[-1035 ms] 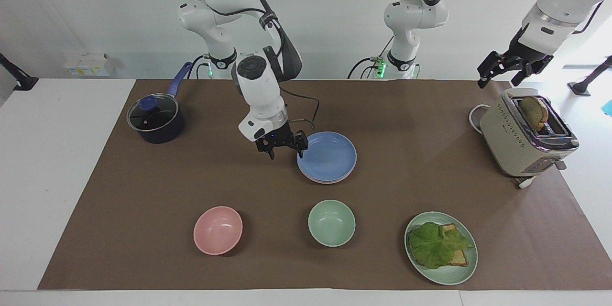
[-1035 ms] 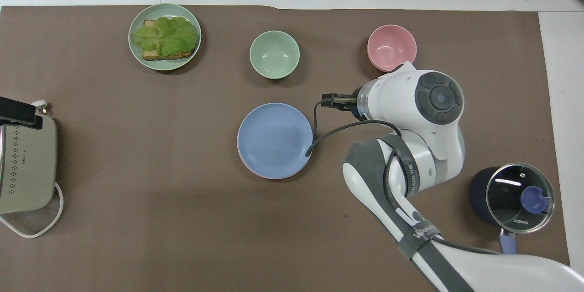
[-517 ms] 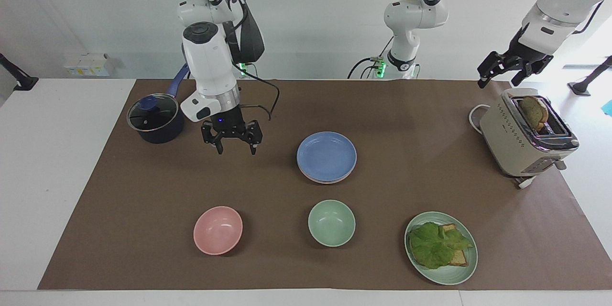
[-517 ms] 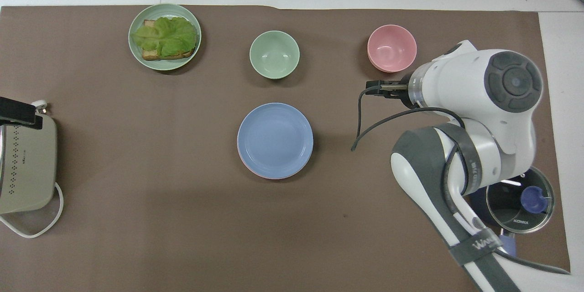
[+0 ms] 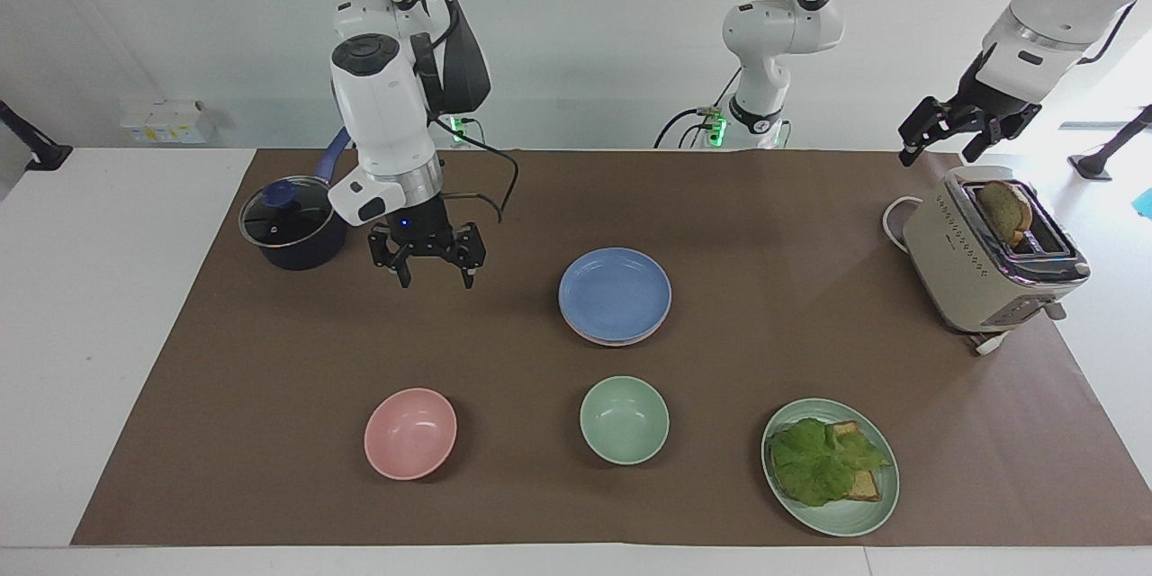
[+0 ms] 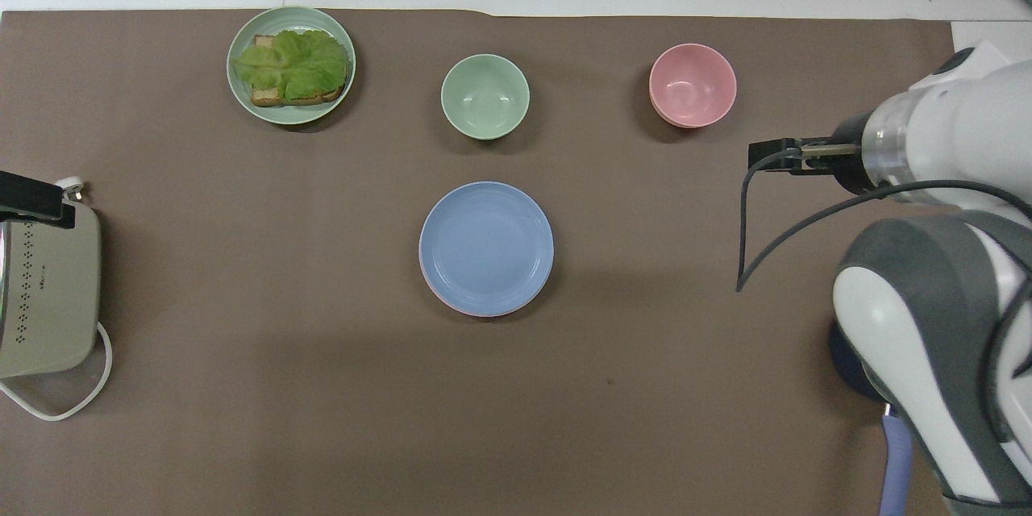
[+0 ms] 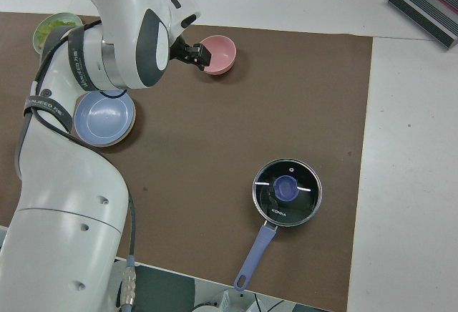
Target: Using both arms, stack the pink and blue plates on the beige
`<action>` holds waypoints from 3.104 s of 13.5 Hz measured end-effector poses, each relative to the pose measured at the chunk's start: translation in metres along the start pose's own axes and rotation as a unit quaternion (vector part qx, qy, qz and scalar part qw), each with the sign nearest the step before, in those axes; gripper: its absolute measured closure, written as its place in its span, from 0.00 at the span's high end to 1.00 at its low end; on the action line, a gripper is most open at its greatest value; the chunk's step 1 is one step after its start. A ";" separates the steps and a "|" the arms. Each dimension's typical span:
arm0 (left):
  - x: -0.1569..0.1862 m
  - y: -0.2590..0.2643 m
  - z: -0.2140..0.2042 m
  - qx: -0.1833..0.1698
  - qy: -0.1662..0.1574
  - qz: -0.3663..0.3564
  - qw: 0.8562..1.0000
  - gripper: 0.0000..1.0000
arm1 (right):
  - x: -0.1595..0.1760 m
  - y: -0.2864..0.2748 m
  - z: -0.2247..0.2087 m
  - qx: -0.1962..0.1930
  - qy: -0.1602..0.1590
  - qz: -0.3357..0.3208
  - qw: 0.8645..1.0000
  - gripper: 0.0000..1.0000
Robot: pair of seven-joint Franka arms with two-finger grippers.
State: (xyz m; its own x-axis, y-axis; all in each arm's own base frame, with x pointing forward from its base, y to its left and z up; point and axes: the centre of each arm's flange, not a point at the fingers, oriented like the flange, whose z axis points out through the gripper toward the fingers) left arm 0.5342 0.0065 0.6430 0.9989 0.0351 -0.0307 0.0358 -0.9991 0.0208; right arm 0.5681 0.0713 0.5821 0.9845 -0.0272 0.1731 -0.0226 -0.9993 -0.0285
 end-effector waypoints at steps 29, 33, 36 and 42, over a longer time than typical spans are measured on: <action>0.000 0.000 0.000 0.000 0.000 0.000 1.000 1.00 | -0.028 0.100 -0.066 -0.012 -0.057 0.014 0.998 1.00; 0.000 0.000 0.000 0.000 0.000 0.000 1.000 1.00 | -0.031 0.094 -0.070 -0.012 -0.066 0.009 0.998 1.00; 0.000 0.000 0.000 0.000 0.000 0.000 1.000 1.00 | -0.041 0.093 -0.088 -0.012 -0.087 0.008 0.996 1.00; 0.000 0.000 0.000 0.000 0.000 0.000 1.000 1.00 | -0.045 0.091 -0.090 -0.011 -0.090 0.007 0.996 1.00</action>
State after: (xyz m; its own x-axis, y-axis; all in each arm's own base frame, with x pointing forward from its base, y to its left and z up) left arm 0.5342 0.0065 0.6430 0.9989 0.0351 -0.0308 0.0358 -0.9991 0.0208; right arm 0.5065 -0.0205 0.6607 0.9993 -0.0377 -0.0058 -0.0377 -0.9993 -0.0068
